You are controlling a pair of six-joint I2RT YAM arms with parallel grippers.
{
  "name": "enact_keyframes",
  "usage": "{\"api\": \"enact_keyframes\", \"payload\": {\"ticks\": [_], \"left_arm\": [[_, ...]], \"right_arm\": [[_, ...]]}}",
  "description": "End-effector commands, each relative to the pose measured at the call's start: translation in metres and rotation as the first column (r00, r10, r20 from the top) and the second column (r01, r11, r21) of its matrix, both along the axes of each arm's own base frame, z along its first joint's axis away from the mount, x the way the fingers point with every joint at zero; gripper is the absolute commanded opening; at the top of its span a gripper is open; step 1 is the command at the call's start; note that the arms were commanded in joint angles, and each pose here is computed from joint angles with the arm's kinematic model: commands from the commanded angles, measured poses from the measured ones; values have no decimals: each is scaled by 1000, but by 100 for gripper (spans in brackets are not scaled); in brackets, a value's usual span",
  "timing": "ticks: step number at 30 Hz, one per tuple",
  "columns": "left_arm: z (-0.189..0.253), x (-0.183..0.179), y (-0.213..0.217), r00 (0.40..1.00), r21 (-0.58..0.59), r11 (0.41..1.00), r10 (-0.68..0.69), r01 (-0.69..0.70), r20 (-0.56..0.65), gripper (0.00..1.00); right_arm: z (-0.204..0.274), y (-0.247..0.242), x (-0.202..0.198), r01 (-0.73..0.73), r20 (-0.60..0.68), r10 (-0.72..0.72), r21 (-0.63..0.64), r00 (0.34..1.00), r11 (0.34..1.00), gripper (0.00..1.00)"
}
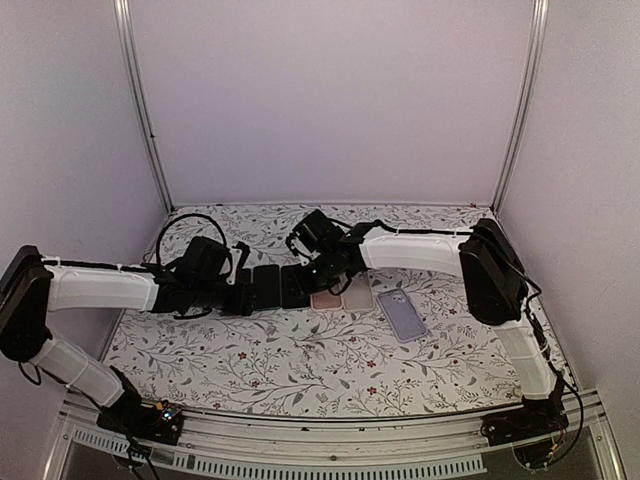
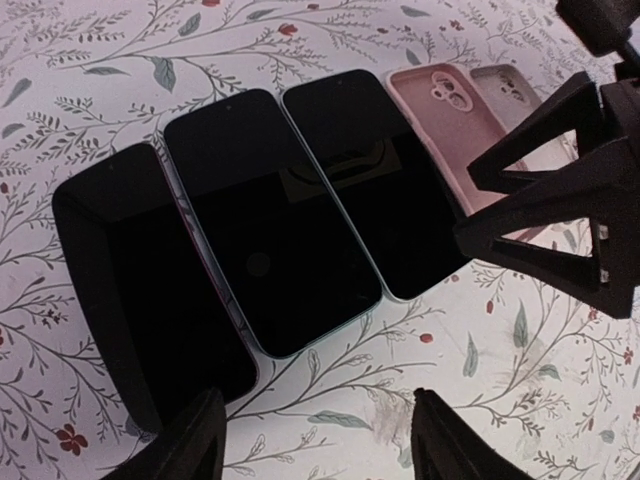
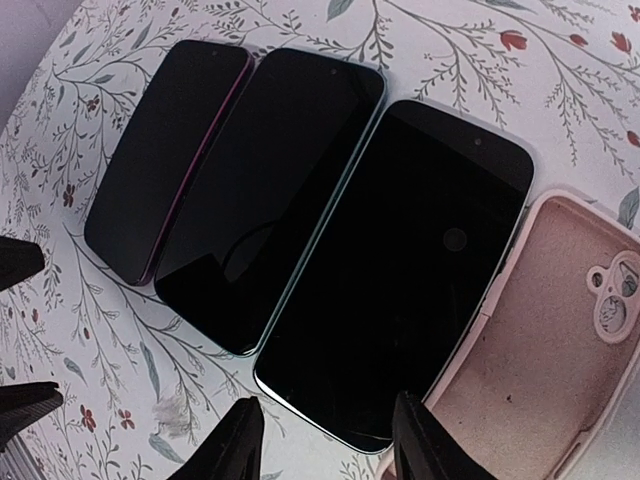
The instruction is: Put the phone into the phone case
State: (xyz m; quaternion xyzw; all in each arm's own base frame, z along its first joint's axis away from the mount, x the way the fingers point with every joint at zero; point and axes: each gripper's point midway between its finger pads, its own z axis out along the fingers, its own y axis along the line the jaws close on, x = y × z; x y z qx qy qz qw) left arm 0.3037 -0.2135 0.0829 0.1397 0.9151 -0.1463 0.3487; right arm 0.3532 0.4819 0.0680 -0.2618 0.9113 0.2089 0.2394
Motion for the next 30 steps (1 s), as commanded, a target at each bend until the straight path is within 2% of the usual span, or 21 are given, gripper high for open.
{"api": "enact_keyframes", "payload": {"ticks": [1,4,10,21,26,30], "left_arm": [[-15,8,-15,1000,1,1000,-27,27,-11,59],[-24,22,-20,999,58,998,-22,24,-34,50],[-51,39,-30,996,138,989,-32,44,-88,47],[-88,24,29,984,406,912,118,-56,-131,45],[-87,22,39,980,405,910,154,-91,-126,45],[-73,24,29,988,347,935,120,-78,-100,44]], "right_arm": [[-11,14,8,11,2,-11,45,1000,999,41],[-23,10,11,31,0,-31,20,1000,999,35],[-47,-12,11,67,-32,-68,-35,997,997,28],[-65,-69,18,153,-8,-156,-162,988,975,28],[-58,-72,23,144,16,-143,-178,990,973,28],[-50,-52,23,109,-7,-111,-126,994,986,38]]}}
